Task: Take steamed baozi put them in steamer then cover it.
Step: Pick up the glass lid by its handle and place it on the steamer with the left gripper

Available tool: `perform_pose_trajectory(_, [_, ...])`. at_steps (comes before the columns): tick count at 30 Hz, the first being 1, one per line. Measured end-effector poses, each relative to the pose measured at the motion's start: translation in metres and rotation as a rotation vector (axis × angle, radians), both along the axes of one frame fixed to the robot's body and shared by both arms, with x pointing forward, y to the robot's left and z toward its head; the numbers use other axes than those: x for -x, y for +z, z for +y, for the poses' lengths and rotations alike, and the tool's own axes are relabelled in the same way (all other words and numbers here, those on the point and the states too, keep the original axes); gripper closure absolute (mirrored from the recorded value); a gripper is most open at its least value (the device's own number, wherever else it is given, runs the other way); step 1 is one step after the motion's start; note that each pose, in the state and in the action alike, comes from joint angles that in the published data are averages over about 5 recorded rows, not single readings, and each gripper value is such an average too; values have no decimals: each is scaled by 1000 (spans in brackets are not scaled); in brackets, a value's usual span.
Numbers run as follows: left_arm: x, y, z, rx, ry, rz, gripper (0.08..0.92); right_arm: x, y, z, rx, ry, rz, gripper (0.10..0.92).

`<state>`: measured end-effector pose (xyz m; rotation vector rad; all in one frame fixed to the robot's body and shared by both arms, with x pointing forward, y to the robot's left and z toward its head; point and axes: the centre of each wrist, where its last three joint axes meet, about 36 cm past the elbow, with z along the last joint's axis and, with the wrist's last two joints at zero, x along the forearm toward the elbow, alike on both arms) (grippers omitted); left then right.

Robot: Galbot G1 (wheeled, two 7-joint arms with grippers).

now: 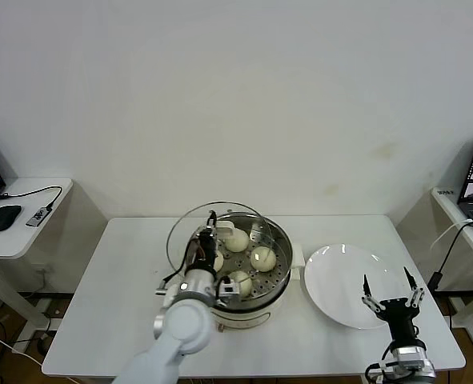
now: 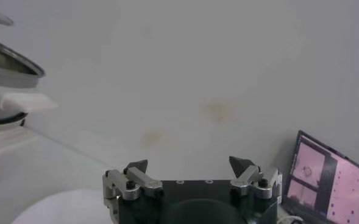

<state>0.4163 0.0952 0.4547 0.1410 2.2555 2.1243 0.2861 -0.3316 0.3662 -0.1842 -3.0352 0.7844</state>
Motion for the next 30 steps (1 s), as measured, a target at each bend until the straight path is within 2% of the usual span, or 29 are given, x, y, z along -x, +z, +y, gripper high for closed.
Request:
perform_pose_trajectory(10, [4, -4, -31, -4, -5, 13, 861, 2, -3, 3, 6, 12, 16, 200])
perform_pose_trajectory(30, [6, -20, -48, -29, 3, 17, 861, 2, -7, 2, 15, 32, 29, 200])
